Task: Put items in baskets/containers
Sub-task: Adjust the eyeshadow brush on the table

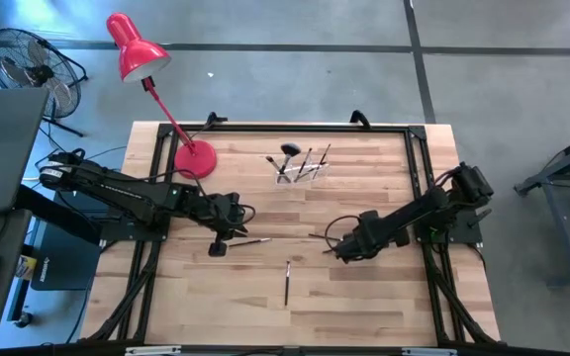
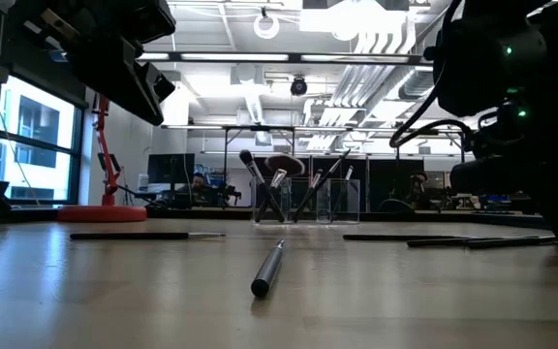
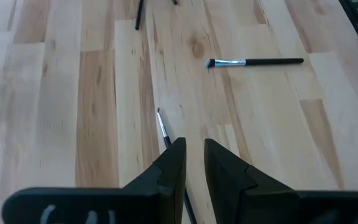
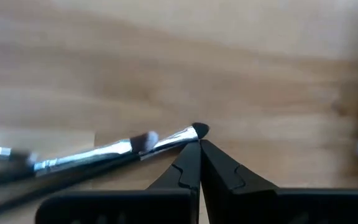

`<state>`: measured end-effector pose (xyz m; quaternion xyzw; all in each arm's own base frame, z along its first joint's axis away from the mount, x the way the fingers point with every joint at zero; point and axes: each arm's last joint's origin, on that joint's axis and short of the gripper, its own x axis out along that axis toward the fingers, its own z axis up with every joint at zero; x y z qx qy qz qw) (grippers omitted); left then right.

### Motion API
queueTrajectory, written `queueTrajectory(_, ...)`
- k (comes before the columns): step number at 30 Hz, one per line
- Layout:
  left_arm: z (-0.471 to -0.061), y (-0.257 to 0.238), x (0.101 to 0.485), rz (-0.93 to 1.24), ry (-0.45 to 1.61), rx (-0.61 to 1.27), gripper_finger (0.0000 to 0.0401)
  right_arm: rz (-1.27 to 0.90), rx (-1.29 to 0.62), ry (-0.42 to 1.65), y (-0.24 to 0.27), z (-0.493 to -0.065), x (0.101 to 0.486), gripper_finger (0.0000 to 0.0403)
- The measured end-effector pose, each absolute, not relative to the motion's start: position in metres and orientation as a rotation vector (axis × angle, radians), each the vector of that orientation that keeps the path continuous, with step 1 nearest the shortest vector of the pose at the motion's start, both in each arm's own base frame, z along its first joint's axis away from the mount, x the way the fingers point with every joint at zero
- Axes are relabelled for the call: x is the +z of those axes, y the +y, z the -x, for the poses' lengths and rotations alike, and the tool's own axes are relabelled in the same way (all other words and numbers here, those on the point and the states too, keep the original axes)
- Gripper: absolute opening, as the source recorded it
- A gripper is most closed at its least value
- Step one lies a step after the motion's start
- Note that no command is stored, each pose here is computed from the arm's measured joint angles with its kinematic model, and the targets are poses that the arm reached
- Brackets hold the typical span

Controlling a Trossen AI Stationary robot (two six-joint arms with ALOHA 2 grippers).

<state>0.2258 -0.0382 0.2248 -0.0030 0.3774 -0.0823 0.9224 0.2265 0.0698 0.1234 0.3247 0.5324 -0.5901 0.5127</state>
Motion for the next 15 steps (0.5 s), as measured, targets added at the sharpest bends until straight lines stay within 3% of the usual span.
queueTrajectory(6,-0.226,-0.038,0.225,0.005,0.776,-0.168,0.0055,-0.632,-1.38,1.158,0.064,-0.23,0.121,0.0)
queueTrajectory(15,-0.227,-0.036,0.226,0.008,0.763,-0.152,0.0055,-0.508,-1.063,0.978,0.064,-0.261,0.119,0.0)
